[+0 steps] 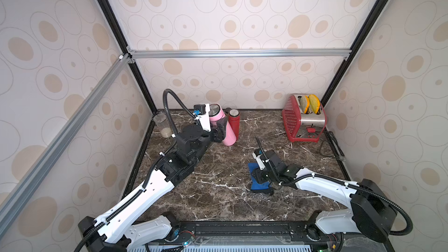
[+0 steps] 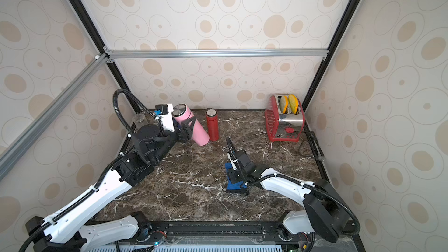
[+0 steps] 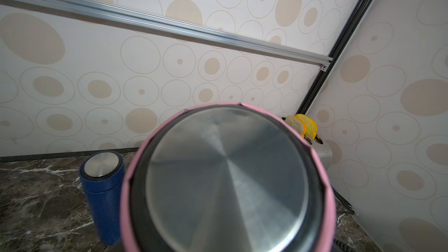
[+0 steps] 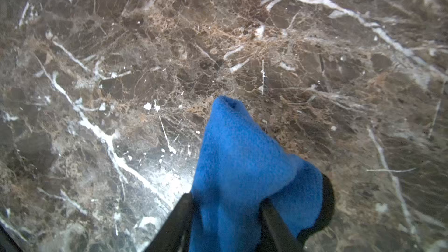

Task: Wipe the surface of the thermos
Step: Place the cleaning item at the center of the board, then place the thermos at the center of the board.

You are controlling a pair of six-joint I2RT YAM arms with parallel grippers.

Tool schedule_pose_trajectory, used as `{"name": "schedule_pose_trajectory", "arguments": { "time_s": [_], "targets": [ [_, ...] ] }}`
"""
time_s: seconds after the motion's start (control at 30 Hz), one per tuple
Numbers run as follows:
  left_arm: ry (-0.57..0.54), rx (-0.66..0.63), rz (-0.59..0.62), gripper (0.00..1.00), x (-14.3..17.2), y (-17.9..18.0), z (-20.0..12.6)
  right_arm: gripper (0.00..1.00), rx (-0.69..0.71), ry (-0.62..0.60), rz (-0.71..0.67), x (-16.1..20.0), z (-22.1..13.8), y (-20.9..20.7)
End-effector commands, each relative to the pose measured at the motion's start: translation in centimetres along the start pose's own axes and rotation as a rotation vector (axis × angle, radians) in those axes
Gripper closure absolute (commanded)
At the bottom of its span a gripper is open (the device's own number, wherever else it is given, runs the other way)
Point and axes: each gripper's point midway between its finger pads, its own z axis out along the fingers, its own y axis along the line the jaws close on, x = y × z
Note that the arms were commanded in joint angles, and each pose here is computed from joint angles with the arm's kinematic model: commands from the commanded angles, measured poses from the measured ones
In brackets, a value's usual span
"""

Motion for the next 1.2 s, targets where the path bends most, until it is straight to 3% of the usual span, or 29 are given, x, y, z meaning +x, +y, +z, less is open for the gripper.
{"name": "schedule_pose_trajectory", "arguments": {
  "time_s": [0.0,0.03,0.13,0.3,0.6,0.73,0.9,1.17],
  "targets": [
    [-0.166,0.108,0.000,1.00,-5.8,-2.6,-0.5,0.46,0.039,-0.028,-0.022,-0.4,-1.2,-0.5],
    [-0.164,0.122,0.012,1.00,-5.7,-3.0,-0.2,0.42,0.039,-0.034,-0.027,-0.5,-1.6,-0.5],
    [-0.160,0.162,0.042,1.00,-5.1,-4.0,0.7,0.01,0.041,-0.063,-0.039,-1.2,-3.6,-0.5],
    [-0.147,0.221,0.101,1.00,-3.1,-4.9,1.7,0.00,0.078,-0.101,-0.056,-2.1,-7.9,-1.1],
    [-0.059,0.402,0.245,1.00,4.6,-7.2,3.5,0.00,0.115,-0.194,-0.069,-6.7,-19.1,-0.8],
    [-0.021,0.497,0.292,1.00,7.6,-8.4,3.8,0.00,0.114,-0.187,-0.062,-8.7,-22.5,-0.2],
    [0.047,0.626,0.311,1.00,10.8,-10.2,4.2,0.08,0.088,-0.161,-0.074,-10.5,-23.5,1.0],
    [0.076,0.706,0.361,1.00,13.8,-12.1,4.4,0.17,0.050,-0.158,-0.086,-12.5,-22.0,2.3]
  ]
}}
